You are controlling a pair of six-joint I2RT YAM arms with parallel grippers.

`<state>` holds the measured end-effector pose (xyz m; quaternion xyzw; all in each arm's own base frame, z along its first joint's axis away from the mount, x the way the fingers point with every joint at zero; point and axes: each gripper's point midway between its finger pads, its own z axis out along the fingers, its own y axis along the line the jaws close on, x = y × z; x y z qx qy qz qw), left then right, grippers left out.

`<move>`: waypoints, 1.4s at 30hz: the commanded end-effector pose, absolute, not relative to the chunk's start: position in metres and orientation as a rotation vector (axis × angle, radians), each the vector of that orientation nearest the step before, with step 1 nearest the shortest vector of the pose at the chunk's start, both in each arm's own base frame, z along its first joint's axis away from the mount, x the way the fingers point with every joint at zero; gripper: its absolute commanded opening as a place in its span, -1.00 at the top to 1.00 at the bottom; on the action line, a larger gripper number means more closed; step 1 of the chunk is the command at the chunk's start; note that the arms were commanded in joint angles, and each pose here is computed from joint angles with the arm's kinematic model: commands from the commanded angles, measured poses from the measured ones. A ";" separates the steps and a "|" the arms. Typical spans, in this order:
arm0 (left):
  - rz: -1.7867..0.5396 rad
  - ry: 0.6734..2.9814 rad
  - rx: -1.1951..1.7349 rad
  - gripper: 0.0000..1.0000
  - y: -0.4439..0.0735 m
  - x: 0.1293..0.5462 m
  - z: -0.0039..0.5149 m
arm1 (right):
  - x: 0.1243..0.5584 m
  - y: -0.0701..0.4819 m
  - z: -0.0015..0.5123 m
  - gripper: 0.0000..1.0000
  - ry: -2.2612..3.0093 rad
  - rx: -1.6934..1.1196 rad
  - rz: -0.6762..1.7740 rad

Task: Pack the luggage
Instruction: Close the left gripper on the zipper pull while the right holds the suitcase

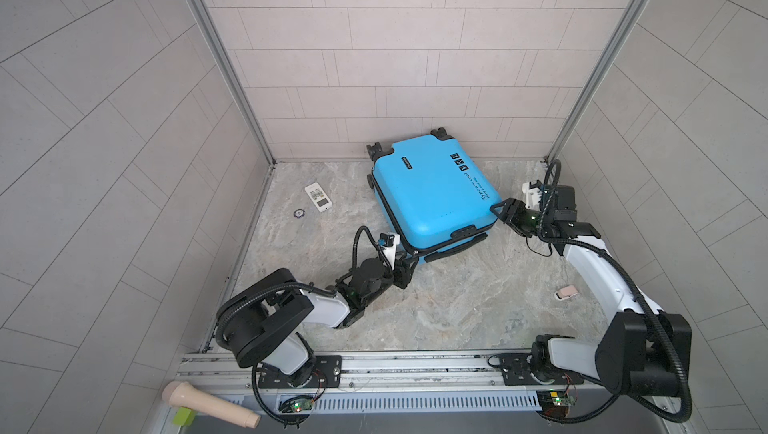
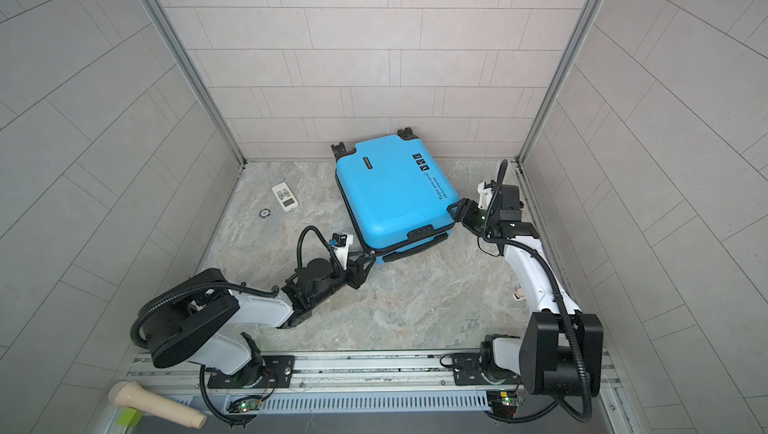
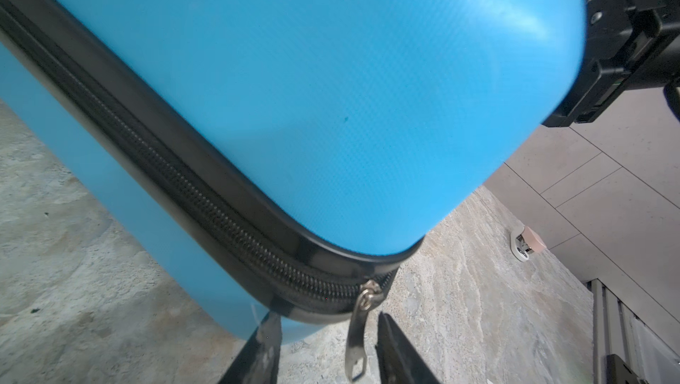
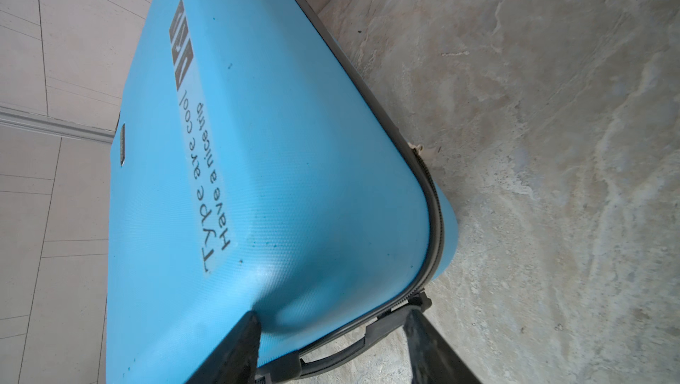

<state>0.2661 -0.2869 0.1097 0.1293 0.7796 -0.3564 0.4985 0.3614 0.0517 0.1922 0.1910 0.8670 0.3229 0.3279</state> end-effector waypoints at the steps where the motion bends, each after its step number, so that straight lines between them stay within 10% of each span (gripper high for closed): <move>1: -0.945 1.829 0.300 0.15 -0.297 0.265 0.126 | 0.346 0.049 0.161 -0.29 2.371 0.567 0.805; 27: -1.028 1.767 0.155 0.35 -0.300 0.277 0.135 | 0.337 0.053 0.154 -0.29 2.386 0.564 0.823; 42: -0.942 1.840 0.100 1.00 -0.287 0.282 0.134 | 0.333 0.053 0.153 -0.28 2.395 0.546 0.814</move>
